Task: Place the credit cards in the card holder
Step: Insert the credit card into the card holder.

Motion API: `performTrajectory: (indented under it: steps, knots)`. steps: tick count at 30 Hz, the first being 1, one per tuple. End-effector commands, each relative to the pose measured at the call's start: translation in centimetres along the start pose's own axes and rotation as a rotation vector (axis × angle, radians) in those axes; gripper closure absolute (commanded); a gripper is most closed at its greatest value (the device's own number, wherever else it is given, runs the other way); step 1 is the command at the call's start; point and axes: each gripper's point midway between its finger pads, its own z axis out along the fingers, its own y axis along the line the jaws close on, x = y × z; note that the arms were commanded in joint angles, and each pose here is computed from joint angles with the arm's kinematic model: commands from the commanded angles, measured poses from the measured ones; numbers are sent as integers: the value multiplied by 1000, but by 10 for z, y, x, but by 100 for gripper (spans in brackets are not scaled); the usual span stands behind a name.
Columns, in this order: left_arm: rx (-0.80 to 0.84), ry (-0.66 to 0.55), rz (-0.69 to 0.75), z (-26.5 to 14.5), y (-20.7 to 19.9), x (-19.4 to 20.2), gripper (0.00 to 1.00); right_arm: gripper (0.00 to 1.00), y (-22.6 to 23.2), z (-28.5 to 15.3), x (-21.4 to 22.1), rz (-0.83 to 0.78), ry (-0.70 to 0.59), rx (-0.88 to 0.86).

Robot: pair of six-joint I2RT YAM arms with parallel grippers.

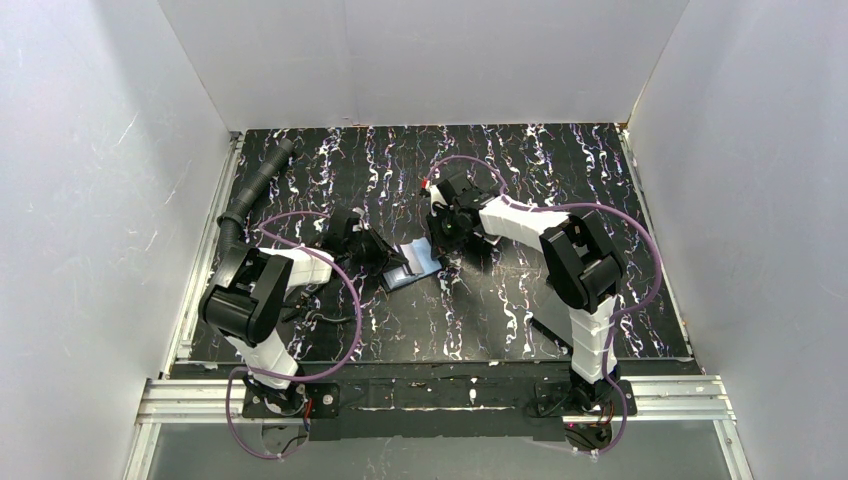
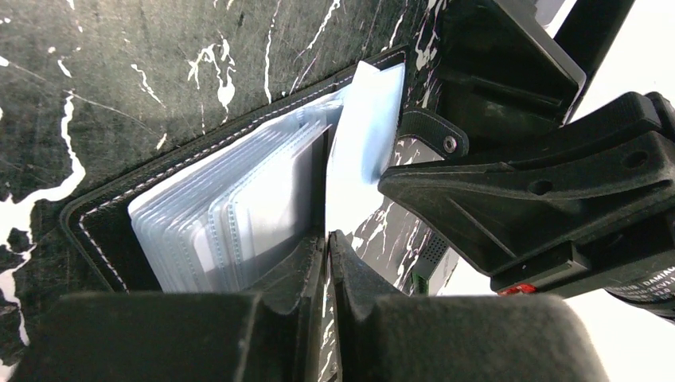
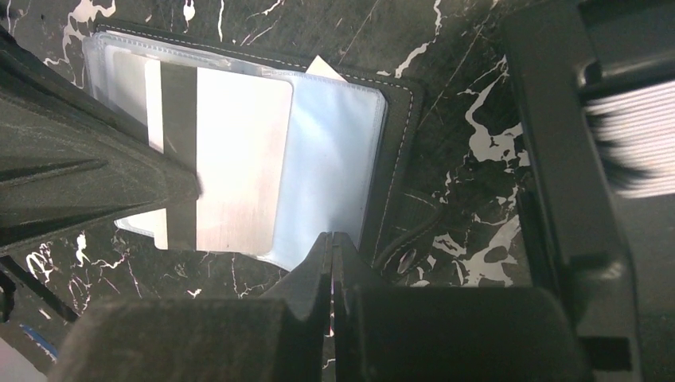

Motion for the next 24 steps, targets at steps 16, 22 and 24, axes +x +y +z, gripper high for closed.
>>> performTrajectory:
  steps: [16,22,24]
  knots:
    - [-300,101,101,-17,19,17,51,88,-17,-13,-13,-31,16,125]
    - [-367,110,119,-13,23,17,54,89,-8,-6,-10,-14,13,60]
    - [-379,109,118,-9,23,17,56,90,-3,-4,-8,-4,12,29]
